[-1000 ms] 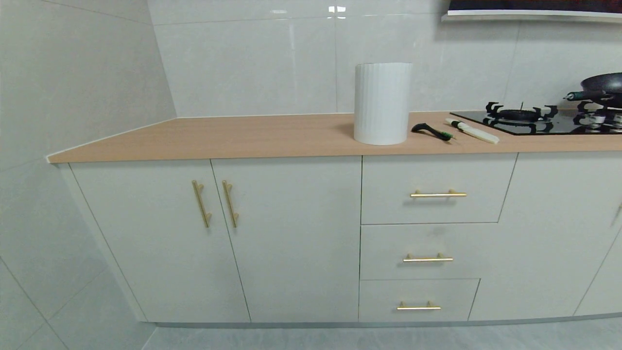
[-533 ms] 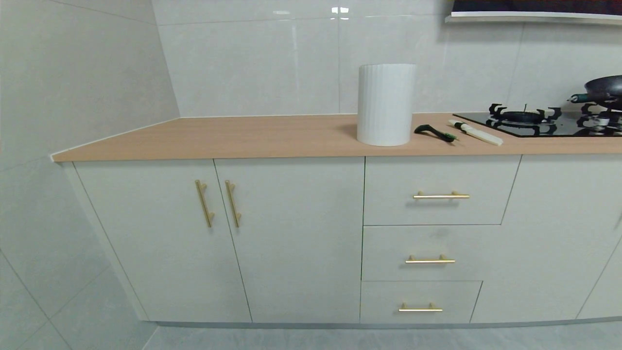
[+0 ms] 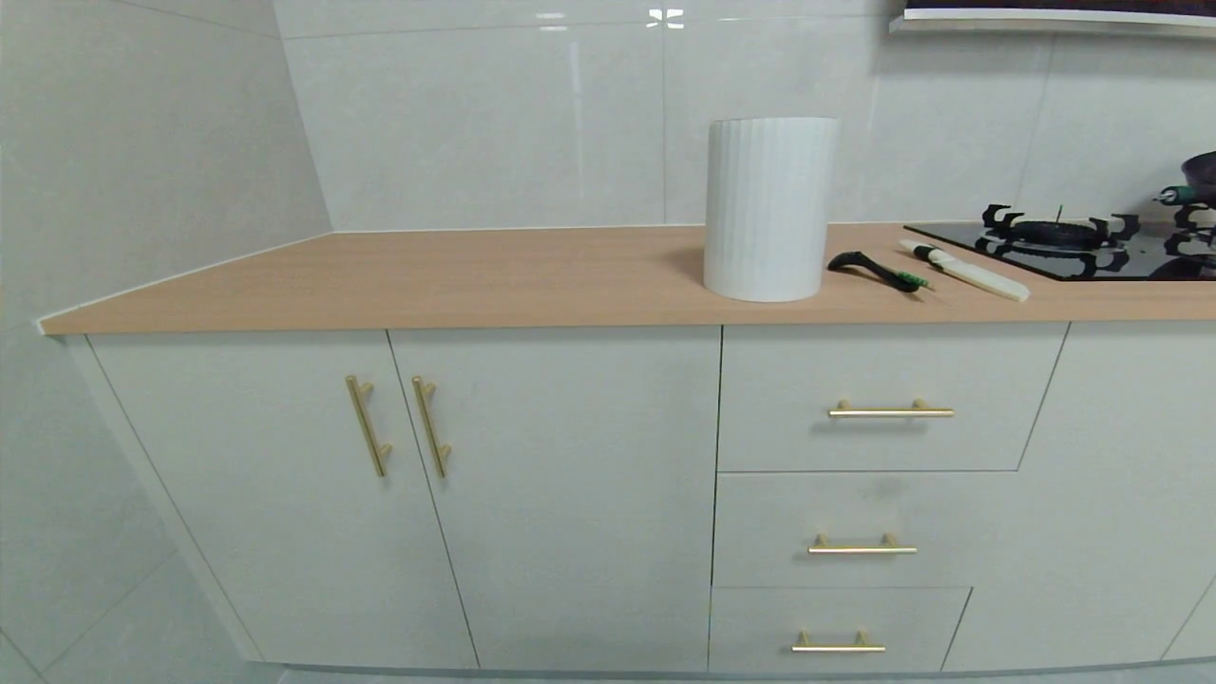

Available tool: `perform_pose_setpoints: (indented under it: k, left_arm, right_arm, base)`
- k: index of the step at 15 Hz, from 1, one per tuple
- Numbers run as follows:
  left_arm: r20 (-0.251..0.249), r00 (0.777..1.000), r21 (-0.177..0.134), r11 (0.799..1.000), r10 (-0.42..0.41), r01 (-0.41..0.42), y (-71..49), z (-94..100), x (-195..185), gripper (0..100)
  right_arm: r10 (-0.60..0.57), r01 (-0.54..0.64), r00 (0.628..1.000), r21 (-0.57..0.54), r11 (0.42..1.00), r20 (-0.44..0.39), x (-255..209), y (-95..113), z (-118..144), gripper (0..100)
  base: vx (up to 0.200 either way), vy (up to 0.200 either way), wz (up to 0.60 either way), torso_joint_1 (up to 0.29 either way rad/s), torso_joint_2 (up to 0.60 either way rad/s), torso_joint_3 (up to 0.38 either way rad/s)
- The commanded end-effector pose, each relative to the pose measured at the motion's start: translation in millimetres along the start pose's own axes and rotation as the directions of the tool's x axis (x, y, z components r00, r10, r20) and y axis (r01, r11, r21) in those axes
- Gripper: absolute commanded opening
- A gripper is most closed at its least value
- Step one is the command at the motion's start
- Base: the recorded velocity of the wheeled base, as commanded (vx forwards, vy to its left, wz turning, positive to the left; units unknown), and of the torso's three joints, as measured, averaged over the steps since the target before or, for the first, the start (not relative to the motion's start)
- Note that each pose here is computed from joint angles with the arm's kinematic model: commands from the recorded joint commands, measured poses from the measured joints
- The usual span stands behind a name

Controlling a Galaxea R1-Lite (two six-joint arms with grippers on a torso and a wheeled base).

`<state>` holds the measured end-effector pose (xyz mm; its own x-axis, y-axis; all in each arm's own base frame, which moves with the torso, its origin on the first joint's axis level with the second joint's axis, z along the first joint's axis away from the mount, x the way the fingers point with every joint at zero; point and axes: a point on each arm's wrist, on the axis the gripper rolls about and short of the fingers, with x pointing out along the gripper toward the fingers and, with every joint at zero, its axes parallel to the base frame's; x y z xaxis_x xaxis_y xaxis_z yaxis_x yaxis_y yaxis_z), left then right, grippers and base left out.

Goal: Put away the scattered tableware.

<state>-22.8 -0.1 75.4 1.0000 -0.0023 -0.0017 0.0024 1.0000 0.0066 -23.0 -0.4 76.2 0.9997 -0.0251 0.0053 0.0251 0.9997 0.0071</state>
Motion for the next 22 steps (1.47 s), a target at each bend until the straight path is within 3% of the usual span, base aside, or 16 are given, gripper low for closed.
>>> perform_pose_setpoints:
  k: [1,8,10,12,14,15,18,20,22]
  left_arm:
    - [0.0,1.0,0.0,1.0,0.001,-0.001,0.0,-0.1,0,100]
    - [0.0,1.0,0.0,1.0,0.001,-0.001,0.0,-0.1,0,100]
    - [0.0,1.0,0.0,1.0,0.001,-0.001,0.0,-0.1,0,100]
    - [0.0,1.0,0.0,1.0,0.001,-0.001,0.0,-0.1,0,100]
    - [0.0,1.0,0.0,1.0,0.001,-0.001,0.0,-0.1,0,100]
    - [0.0,1.0,0.0,1.0,0.001,-0.001,0.0,-0.1,0,100]
    - [0.0,1.0,0.0,1.0,0.001,-0.001,0.0,-0.1,0,100]
    - [0.0,1.0,0.0,1.0,0.001,-0.001,0.0,-0.1,0,100]
    - [0.0,1.0,-0.002,1.0,0.001,-0.001,0.0,-0.1,0,100]
  right_arm:
    - [0.001,-0.001,1.0,-0.004,1.0,-0.002,0,0,0,100]
    - [0.005,-0.005,1.0,-0.015,1.0,0.007,0,0,2,100]
    - [0.036,-0.044,0.994,0.068,0.997,0.108,-11,0,48,100]
    - [0.174,-0.169,0.983,0.072,0.983,-0.066,5,1,55,100]
    - [0.274,-0.261,0.936,0.086,0.962,-0.22,27,5,61,100]
    - [0.285,-0.27,0.895,0.094,0.958,-0.343,52,9,71,100]
    - [0.262,-0.243,0.797,0.107,0.964,-0.544,119,22,91,100]
    - [0.245,-0.242,0.734,0.093,0.966,-0.634,164,30,90,100]
    - [0.208,-0.215,0.663,0.084,0.973,-0.719,211,38,74,100]
  base:
    - [0.0,0.0,0.0,0.0,0.0,0.0]
    - [0.0,0.0,0.0,0.0,0.0,0.0]
    - [0.0,0.0,0.0,0.0,0.0,0.0]
    - [0.0,0.0,0.0,0.0,0.0,0.0]
    - [0.0,0.0,0.0,0.0,0.0,0.0]
    - [0.0,0.0,0.0,0.0,0.0,0.0]
    - [0.0,0.0,0.0,0.0,0.0,0.0]
    - [0.0,0.0,0.0,0.0,0.0,0.0]
    - [0.0,0.0,0.0,0.0,0.0,0.0]
